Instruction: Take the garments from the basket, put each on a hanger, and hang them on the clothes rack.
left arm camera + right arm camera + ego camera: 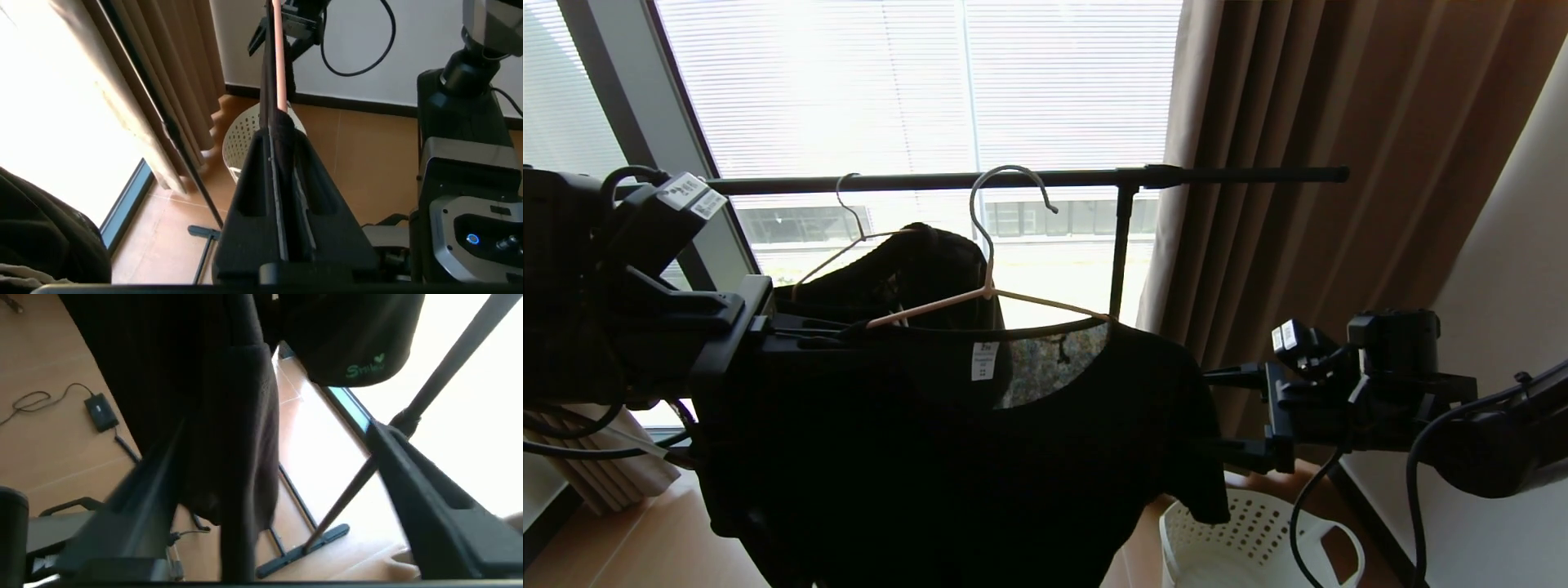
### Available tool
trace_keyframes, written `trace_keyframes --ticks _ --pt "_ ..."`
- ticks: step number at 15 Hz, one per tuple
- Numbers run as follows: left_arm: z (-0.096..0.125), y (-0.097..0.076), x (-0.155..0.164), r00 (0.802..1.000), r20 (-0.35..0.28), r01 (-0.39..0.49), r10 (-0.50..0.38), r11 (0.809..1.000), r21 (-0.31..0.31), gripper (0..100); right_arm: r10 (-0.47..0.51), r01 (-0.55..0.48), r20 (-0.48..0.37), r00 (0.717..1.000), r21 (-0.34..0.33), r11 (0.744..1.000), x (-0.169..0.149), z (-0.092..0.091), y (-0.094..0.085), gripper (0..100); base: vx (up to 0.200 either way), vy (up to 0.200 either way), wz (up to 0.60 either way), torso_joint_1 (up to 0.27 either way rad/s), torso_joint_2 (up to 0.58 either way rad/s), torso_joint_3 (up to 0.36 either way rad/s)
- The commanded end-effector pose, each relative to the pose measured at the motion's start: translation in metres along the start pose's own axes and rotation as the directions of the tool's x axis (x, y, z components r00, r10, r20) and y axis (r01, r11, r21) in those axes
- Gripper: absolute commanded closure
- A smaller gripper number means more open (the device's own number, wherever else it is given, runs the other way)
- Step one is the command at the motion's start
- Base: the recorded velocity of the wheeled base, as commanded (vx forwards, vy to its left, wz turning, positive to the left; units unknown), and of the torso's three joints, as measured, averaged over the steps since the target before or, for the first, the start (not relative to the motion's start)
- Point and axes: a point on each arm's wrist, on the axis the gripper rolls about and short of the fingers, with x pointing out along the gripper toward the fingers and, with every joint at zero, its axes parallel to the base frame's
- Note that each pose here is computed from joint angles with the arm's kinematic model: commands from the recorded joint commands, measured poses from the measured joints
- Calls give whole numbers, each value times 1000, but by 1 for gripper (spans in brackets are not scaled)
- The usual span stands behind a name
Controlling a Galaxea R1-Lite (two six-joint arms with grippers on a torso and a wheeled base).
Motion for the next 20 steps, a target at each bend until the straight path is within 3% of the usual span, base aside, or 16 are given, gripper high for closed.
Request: trace_keyframes --ticks 1,7,11,13,15,17,20 --pt "1 -1 -3 1000 -2 -18 18 1000 -11 100 -25 25 5 1000 -42 999 -2 13 10 0 0 0 0 0 0 0" --pt "5 -8 -15 993 -21 -116 115 989 -86 100 -60 61 17 998 -85 994 -5 29 22 0 0 0 0 0 0 0" --pt "6 -9 -18 978 -53 -204 200 972 -114 100 -126 126 4 992 -44 991 -3 34 20 0 0 0 0 0 0 0" --pt "8 -11 -21 966 -68 -258 250 955 -148 100 -174 173 8 985 29 984 0 43 18 0 0 0 0 0 0 0" --pt "9 -13 -22 945 -94 -324 313 936 -136 100 -201 200 14 979 80 977 2 48 16 0 0 0 0 0 0 0" --pt "8 -13 -21 942 -101 -332 320 932 -144 100 -216 213 18 976 106 971 4 52 16 0 0 0 0 0 0 0" --pt "9 -5 -15 913 -102 -407 395 897 -171 100 -268 265 10 963 119 957 5 55 13 0 0 0 0 0 0 0"
